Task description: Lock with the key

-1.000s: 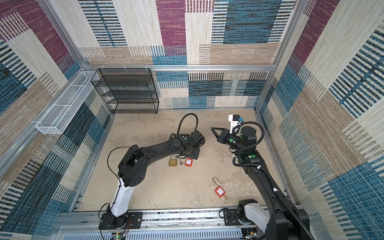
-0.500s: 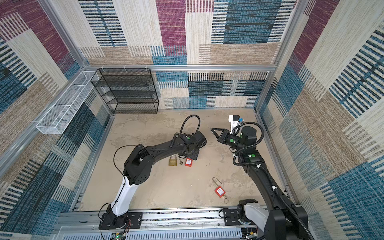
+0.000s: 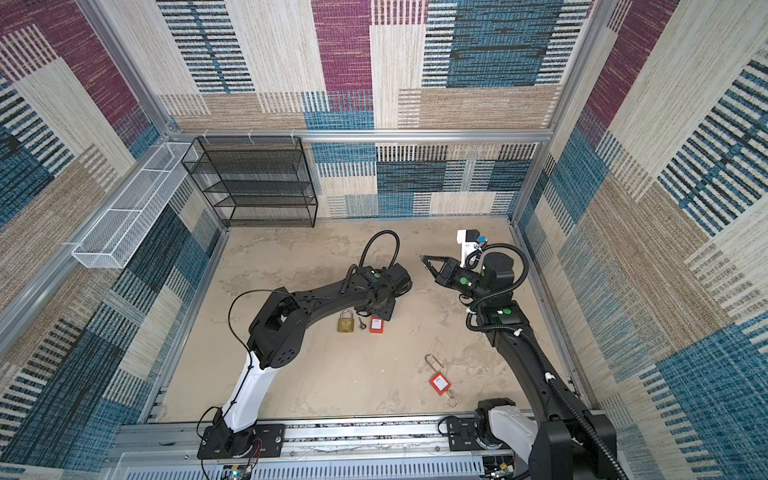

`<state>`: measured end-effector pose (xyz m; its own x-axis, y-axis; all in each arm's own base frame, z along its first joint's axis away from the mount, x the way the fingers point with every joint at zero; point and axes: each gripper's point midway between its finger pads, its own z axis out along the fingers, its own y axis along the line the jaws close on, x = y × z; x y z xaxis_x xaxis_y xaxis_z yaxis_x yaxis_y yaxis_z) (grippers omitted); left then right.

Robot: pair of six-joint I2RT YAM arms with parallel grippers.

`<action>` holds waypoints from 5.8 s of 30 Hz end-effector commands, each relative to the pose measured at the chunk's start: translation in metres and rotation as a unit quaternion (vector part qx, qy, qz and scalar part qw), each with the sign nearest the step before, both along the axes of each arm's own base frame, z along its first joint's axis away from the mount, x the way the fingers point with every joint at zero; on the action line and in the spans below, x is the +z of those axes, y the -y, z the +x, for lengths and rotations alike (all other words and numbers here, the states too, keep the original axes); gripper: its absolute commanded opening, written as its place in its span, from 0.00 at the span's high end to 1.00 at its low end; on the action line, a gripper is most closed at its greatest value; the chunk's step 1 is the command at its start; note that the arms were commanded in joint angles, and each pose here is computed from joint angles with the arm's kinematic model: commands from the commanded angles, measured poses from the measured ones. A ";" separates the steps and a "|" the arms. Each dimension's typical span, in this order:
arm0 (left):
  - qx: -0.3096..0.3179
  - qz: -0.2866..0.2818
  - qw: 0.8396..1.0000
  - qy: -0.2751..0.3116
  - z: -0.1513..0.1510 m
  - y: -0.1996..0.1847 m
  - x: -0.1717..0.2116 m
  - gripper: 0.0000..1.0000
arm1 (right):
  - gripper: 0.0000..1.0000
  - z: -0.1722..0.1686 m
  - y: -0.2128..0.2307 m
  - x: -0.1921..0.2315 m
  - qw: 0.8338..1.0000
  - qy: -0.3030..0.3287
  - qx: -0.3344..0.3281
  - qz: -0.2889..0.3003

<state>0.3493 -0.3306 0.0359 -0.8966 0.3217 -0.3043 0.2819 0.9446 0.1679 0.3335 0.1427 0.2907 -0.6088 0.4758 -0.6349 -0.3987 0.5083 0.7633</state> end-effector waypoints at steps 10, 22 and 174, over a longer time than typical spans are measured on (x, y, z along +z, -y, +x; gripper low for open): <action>0.024 -0.116 0.992 0.045 0.006 0.001 0.074 0.30 | 1.00 -0.004 0.021 0.017 0.997 0.017 -0.071 0.000; 0.051 -0.243 0.965 0.082 -0.014 -0.034 0.117 0.31 | 1.00 -0.023 0.002 -0.105 0.990 -0.123 -0.072 -0.005; 0.056 -0.277 0.955 0.091 -0.030 -0.055 0.125 0.33 | 0.36 -0.175 0.001 -0.262 0.772 -0.408 0.041 -0.485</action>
<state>0.3208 -0.2776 0.1589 -0.8323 -0.0199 -0.5539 0.1946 0.9253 -0.3256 0.1527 0.1447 0.0288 -0.9994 -0.0125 -0.0309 -0.0153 0.9958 0.0906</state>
